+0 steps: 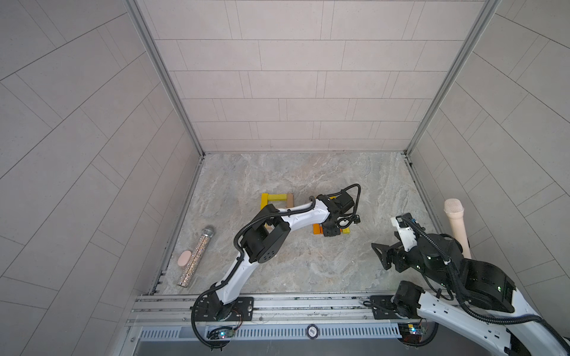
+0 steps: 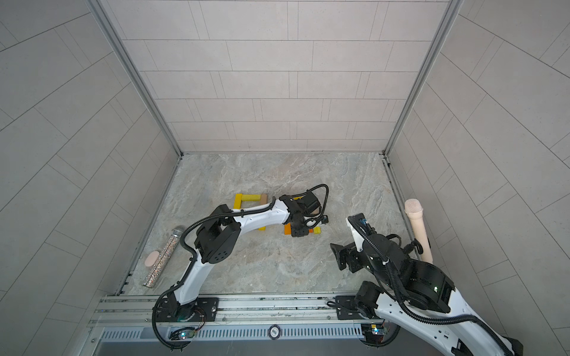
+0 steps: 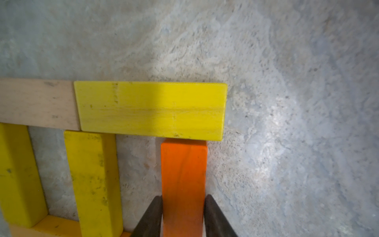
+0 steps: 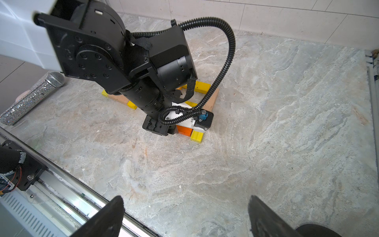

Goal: Assemble the number 8 with building blocks
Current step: Assemble the building block at the center of the board.

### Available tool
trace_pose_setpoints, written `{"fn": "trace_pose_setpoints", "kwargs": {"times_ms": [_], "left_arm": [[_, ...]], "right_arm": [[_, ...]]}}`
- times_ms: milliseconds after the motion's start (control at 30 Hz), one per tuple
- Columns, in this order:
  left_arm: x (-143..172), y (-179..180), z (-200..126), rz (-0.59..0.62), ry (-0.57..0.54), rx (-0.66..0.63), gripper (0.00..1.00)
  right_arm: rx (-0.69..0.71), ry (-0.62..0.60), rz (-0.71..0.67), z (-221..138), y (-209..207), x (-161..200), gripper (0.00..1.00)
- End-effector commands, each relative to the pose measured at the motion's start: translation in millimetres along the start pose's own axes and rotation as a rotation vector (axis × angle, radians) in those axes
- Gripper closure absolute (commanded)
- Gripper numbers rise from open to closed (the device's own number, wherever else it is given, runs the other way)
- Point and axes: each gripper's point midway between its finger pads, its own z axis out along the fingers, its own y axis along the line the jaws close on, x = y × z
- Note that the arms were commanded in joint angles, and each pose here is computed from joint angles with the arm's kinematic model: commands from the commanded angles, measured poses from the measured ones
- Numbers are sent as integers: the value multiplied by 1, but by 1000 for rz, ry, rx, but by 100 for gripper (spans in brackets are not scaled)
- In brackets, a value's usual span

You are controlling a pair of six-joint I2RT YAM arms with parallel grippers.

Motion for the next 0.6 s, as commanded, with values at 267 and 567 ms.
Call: {"fn": "trace_pose_setpoints", "kwargs": {"times_ms": [267, 567], "left_arm": [[-1, -2, 0, 27, -10, 17, 59], [-8, 6, -33, -56, -90, -49, 53]], "right_arm": [[24, 8, 5, 1, -4, 3, 4], [-7, -1, 4, 6, 5, -3, 4]]}}
